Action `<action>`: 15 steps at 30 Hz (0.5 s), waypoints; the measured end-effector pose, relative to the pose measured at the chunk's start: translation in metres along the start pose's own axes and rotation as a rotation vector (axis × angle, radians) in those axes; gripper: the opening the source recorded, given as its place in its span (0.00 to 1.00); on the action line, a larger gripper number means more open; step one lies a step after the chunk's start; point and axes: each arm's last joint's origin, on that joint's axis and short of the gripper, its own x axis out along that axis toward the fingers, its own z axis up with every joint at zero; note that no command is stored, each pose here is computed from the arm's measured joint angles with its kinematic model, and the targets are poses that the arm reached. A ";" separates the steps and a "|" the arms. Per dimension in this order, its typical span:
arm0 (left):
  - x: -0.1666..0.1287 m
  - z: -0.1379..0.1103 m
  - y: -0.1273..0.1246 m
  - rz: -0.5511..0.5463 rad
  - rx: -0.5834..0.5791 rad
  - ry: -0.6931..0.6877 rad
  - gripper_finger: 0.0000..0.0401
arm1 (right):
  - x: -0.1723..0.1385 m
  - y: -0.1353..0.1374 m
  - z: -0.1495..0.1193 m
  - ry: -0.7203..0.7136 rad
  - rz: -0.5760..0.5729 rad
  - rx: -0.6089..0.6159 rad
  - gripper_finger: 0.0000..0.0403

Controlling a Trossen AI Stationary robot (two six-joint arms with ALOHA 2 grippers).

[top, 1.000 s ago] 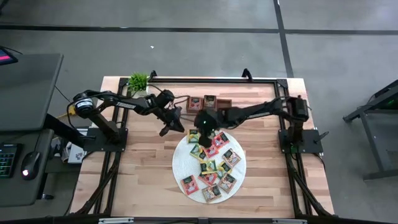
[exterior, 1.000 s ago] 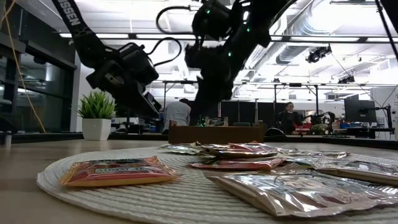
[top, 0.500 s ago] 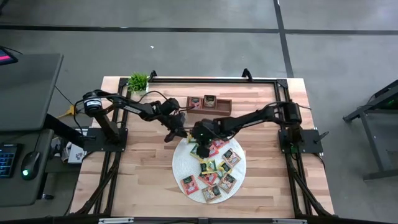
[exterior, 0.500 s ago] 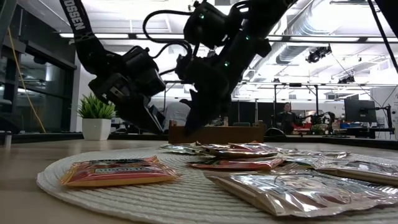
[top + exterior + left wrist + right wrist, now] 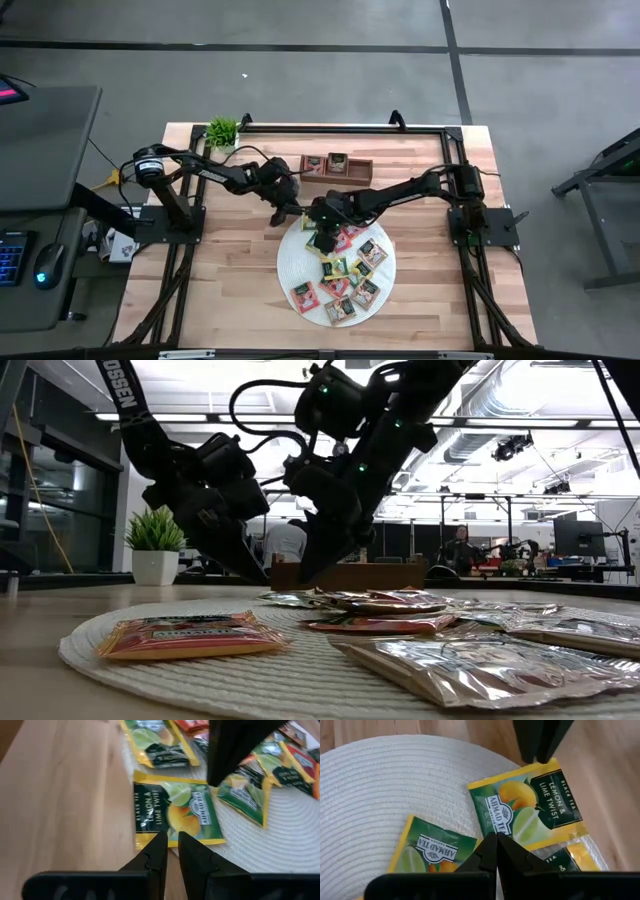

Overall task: Pick & Place Tea
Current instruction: Put the yellow tea bag into the right section of the wooden organizer

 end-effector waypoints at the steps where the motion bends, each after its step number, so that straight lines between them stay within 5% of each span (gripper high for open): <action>1: 0.000 0.000 0.000 0.009 -0.008 0.001 0.11 | 0.000 0.000 0.000 0.000 0.000 0.000 0.00; 10: 0.000 0.000 0.001 0.045 0.077 0.008 0.11 | 0.000 0.000 0.000 0.002 0.001 -0.001 0.00; 15: 0.000 -0.001 0.001 0.047 -0.060 0.008 0.11 | 0.000 0.000 -0.002 0.016 -0.004 -0.002 0.00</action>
